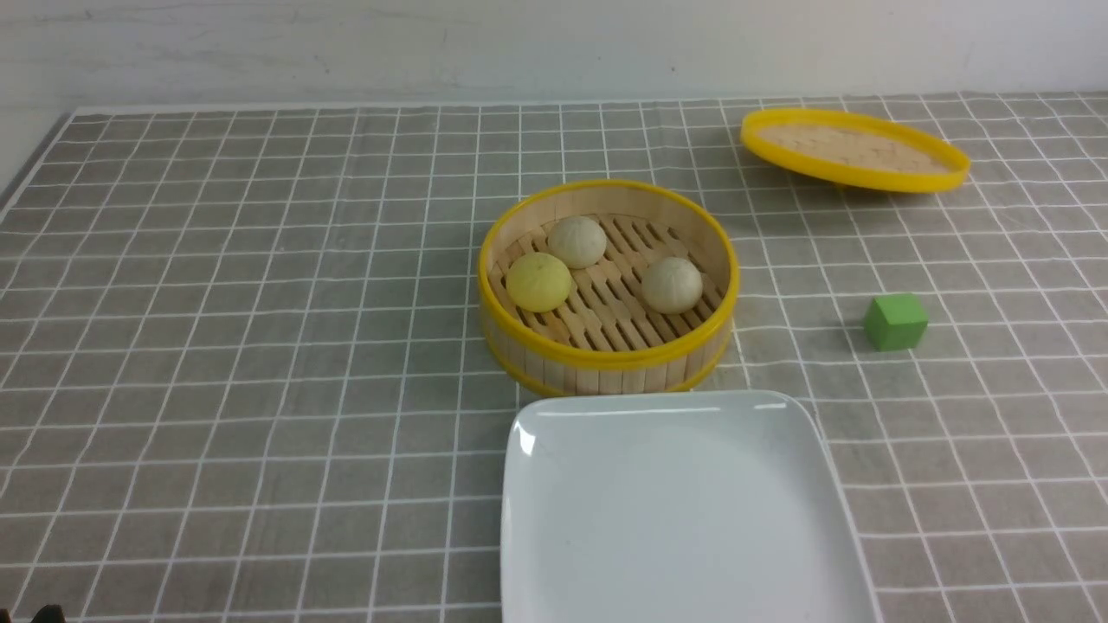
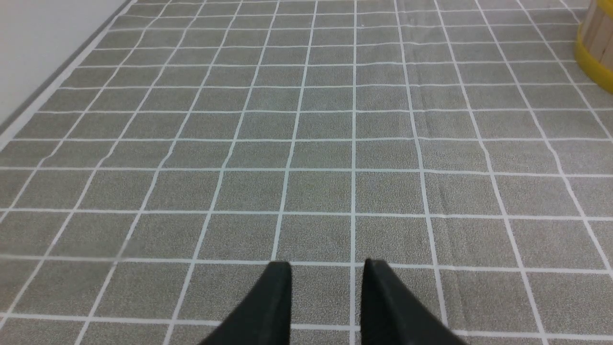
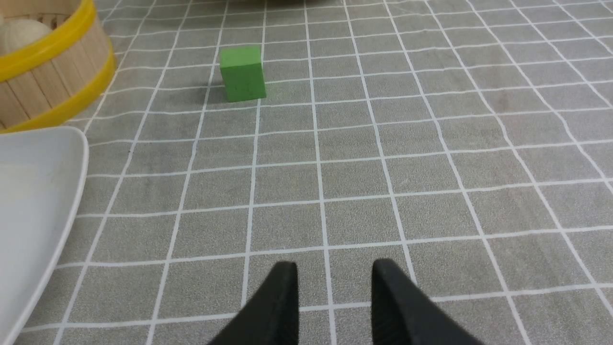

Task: Put the steamed buns into the plate on the grey tablecloth.
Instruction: 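Reach toward a bun in the bamboo steamer with the right gripper, then move the steamed bun from the bamboo steamer onto the white plate with the right gripper, then reach into the bamboo steamer and grasp a bun with the left gripper, then carry the bun from the bamboo steamer to the plate with the left gripper, then reach into the bamboo steamer and grasp a bun with the left gripper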

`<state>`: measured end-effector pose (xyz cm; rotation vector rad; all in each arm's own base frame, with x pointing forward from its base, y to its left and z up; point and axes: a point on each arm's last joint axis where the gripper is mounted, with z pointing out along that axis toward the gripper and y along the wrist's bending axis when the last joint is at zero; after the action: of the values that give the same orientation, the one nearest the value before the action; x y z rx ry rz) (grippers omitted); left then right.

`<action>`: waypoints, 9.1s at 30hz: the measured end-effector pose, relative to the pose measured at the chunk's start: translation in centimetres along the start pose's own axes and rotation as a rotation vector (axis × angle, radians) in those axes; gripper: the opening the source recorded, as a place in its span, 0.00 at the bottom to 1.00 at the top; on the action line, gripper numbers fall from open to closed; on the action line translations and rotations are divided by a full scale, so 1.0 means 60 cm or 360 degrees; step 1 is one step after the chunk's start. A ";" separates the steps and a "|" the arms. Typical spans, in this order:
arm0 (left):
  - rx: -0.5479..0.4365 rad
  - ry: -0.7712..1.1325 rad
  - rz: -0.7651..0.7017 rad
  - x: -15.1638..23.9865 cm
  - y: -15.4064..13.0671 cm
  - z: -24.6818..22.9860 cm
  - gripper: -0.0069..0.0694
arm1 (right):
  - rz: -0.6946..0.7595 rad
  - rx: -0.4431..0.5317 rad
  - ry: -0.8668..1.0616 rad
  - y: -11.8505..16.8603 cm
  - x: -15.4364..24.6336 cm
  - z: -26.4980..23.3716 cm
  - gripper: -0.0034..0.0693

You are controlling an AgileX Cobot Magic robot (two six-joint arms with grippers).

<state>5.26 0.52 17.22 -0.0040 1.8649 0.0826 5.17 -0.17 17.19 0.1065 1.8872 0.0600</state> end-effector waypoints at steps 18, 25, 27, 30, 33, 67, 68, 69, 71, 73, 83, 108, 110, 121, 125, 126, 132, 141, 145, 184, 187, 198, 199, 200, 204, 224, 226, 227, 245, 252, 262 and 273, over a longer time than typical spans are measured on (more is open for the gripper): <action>0.0027 0.0003 -0.0138 0.000 -0.003 0.000 0.41 | -0.0158 0.0095 -0.0057 -0.009 -0.004 0.001 0.38; 0.0326 0.0122 -0.1622 -0.004 -0.031 -0.003 0.41 | 0.1274 -0.0246 -0.0179 0.014 -0.021 -0.001 0.38; 0.0396 0.0168 -0.1974 -0.008 -0.037 -0.004 0.41 | 0.1388 -0.0267 -0.0174 0.015 -0.022 -0.001 0.38; 0.0453 0.0194 -0.2253 -0.012 -0.041 -0.006 0.41 | 0.1439 -0.0277 -0.0179 0.015 -0.023 -0.002 0.38; 0.0467 0.0174 -0.2317 -0.015 -0.040 -0.006 0.41 | 0.1461 -0.0282 -0.0178 0.016 -0.023 -0.002 0.38; 0.0507 0.1262 -0.0855 -0.202 -0.066 0.085 0.10 | -0.0023 -0.0995 0.1365 0.243 -0.281 0.306 0.08; 0.0506 0.1258 -0.0854 -0.202 -0.066 0.085 0.11 | -0.0064 -0.0999 0.1368 0.259 -0.285 0.331 0.09; 0.0507 0.1255 -0.0853 -0.202 -0.066 0.085 0.11 | -0.0073 -0.0989 0.1383 0.261 -0.280 0.340 0.09; 0.0508 0.1253 -0.0852 -0.203 -0.066 0.084 0.12 | -0.0132 -0.0986 0.1366 0.278 -0.289 0.370 0.09; 0.0508 0.1252 -0.0851 -0.203 -0.066 0.084 0.13 | -0.0180 -0.0944 0.1386 0.297 -0.285 0.424 0.10; 0.0508 0.1252 -0.0849 -0.203 -0.066 0.084 0.20 | -0.0326 -0.0845 0.1389 0.344 -0.286 0.561 0.22; 0.0482 0.1242 -0.0811 -0.202 -0.062 0.086 0.28 | -0.0410 -0.0844 0.1416 0.333 -0.366 0.486 0.08; 0.0480 0.1242 -0.0808 -0.201 -0.062 0.086 0.28 | -0.0369 -0.0866 0.1394 0.330 -0.393 0.453 0.08; 0.0465 0.1225 -0.0791 -0.202 -0.060 0.087 0.32 | -0.0392 -0.0872 0.1877 0.328 -0.236 0.323 0.09; 0.0462 0.1213 -0.0792 -0.202 -0.060 0.088 0.33 | -0.0374 -0.0776 0.1916 0.317 -0.142 0.332 0.12; 0.0461 0.1210 -0.0793 -0.203 -0.060 0.088 0.33 | -0.0368 -0.0761 0.1917 0.315 -0.131 0.335 0.14; 0.0478 0.1151 -0.0734 -0.212 -0.059 0.093 0.35 | -0.0357 -0.0738 0.1913 0.315 -0.117 0.344 0.41; 0.0664 0.1160 -0.0480 -0.296 -0.066 0.143 0.35 | -0.0600 -0.0756 0.1925 0.301 -0.205 0.306 0.29; 0.0811 0.1182 -0.0428 -0.334 -0.077 0.184 0.36 | -0.0655 -0.0716 0.1786 0.277 -0.260 0.269 0.09; 0.0660 0.1390 0.0140 -0.335 -0.401 0.609 0.71 | -0.0454 -0.0689 0.1300 0.158 -0.207 0.071 0.04; 0.0664 0.1411 0.0118 -0.328 -0.404 0.612 0.71 | -0.0410 -0.0712 0.1266 0.162 -0.209 0.073 0.05; 0.0662 0.1602 0.0094 -0.273 -0.408 0.616 0.56 | -0.0356 -0.0732 0.1148 0.168 -0.217 0.080 0.05; 0.0661 0.1595 0.0094 -0.274 -0.408 0.616 0.51 | -0.0354 -0.0733 0.1139 0.168 -0.218 0.080 0.05; 0.0661 0.1590 0.0091 -0.276 -0.407 0.616 0.45 | -0.0352 -0.0733 0.1130 0.169 -0.219 0.081 0.05; 0.0673 0.1533 0.0085 -0.309 -0.401 0.598 0.16 | -0.0350 -0.0734 0.1121 0.169 -0.219 0.081 0.06; 0.0937 0.1795 0.0372 -0.284 -0.439 0.299 0.17 | -0.0534 -0.0584 0.1262 0.146 -0.209 0.074 0.08; 0.0915 0.1812 0.0446 -0.262 -0.454 0.300 0.20 | -0.0546 -0.0577 0.1261 0.145 -0.209 0.074 0.09; 0.0891 0.1825 0.0476 -0.250 -0.460 0.302 0.22 | -0.0547 -0.0576 0.1261 0.145 -0.209 0.074 0.09; 0.0668 0.1795 0.0482 -0.231 -0.473 0.346 0.68 | -0.0545 -0.0577 0.1262 0.145 -0.209 0.074 0.11; 0.0530 0.1370 0.0136 -0.377 -0.441 0.408 0.68 | -0.0545 -0.0578 0.1261 0.145 -0.209 0.074 0.12; 0.0480 0.1222 -0.0123 -0.357 -0.442 0.591 0.68 | -0.0542 -0.0579 0.1248 0.146 -0.210 0.075 0.14; 0.0522 0.1202 -0.0202 -0.284 -0.478 0.655 0.49 | -0.0535 -0.0585 0.1212 0.147 -0.212 0.077 0.15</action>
<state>49.07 -26.45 20.53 0.0839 2.6053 -0.3610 13.88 7.22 28.62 -0.5568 2.5858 0.2421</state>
